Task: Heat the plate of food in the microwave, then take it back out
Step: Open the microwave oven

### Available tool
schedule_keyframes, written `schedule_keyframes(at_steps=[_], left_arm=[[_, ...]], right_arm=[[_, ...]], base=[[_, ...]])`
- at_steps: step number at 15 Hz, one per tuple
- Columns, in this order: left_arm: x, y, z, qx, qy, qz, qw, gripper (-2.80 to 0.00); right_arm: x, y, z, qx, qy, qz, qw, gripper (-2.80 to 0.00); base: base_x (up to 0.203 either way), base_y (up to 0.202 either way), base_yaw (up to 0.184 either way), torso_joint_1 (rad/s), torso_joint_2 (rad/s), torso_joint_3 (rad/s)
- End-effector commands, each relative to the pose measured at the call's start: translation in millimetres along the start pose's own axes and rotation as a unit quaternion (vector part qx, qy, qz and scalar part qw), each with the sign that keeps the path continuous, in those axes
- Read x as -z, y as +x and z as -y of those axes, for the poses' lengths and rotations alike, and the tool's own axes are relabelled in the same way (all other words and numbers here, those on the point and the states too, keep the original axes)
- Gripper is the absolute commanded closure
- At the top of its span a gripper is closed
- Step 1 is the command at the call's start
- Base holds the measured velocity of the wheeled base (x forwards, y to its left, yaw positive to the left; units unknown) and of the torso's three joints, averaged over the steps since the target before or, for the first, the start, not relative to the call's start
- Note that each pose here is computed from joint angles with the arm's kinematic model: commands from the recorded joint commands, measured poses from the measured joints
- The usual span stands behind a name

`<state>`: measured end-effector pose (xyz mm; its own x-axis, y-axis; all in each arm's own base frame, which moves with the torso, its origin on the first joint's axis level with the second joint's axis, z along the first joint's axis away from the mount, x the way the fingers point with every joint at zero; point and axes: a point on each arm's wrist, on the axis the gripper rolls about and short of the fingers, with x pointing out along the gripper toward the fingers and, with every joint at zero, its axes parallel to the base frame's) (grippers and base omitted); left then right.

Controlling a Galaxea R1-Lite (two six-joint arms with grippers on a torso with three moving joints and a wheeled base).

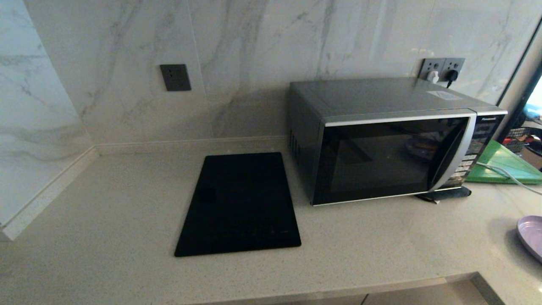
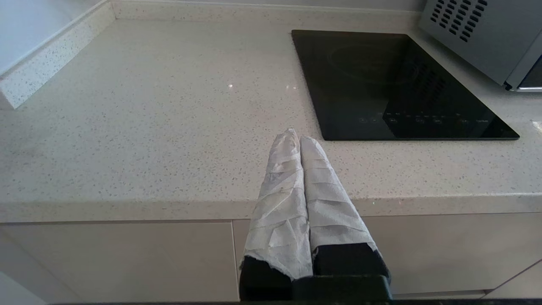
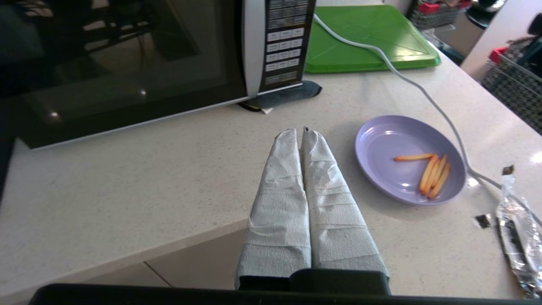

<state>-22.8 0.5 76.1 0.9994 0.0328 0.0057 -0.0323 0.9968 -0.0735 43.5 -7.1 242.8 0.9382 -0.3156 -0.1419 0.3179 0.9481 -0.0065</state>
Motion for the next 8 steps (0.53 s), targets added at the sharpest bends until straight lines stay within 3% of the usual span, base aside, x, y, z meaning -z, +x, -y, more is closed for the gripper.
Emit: schedule_keyframes(at_steps=[1, 6, 8], left_arm=[[-0.1, 0.1, 0.0, -0.001, 0.0, -0.001, 1.0, 0.0], [-0.1, 0.0, 0.0, 0.0, 0.0, 0.0, 1.0, 0.0], [-0.1, 0.1, 0.0, -0.001, 0.0, -0.001, 1.0, 0.0]], right_arm=[[-2.9, 7.9, -2.5, 0.006, -0.004, -0.013, 1.0, -2.8], [-2.8, 17.1, -5.5, 0.01, -0.008, -0.029, 1.0, -2.8], [-1.2, 25.3, -6.1, 0.057, -0.017, -0.044, 0.997, -2.8]], base=[[0.0, 0.0, 0.0, 0.0, 0.0, 0.0], [0.0, 0.0, 0.0, 0.0, 0.0, 0.0], [0.0, 0.0, 0.0, 0.0, 0.0, 0.0]])
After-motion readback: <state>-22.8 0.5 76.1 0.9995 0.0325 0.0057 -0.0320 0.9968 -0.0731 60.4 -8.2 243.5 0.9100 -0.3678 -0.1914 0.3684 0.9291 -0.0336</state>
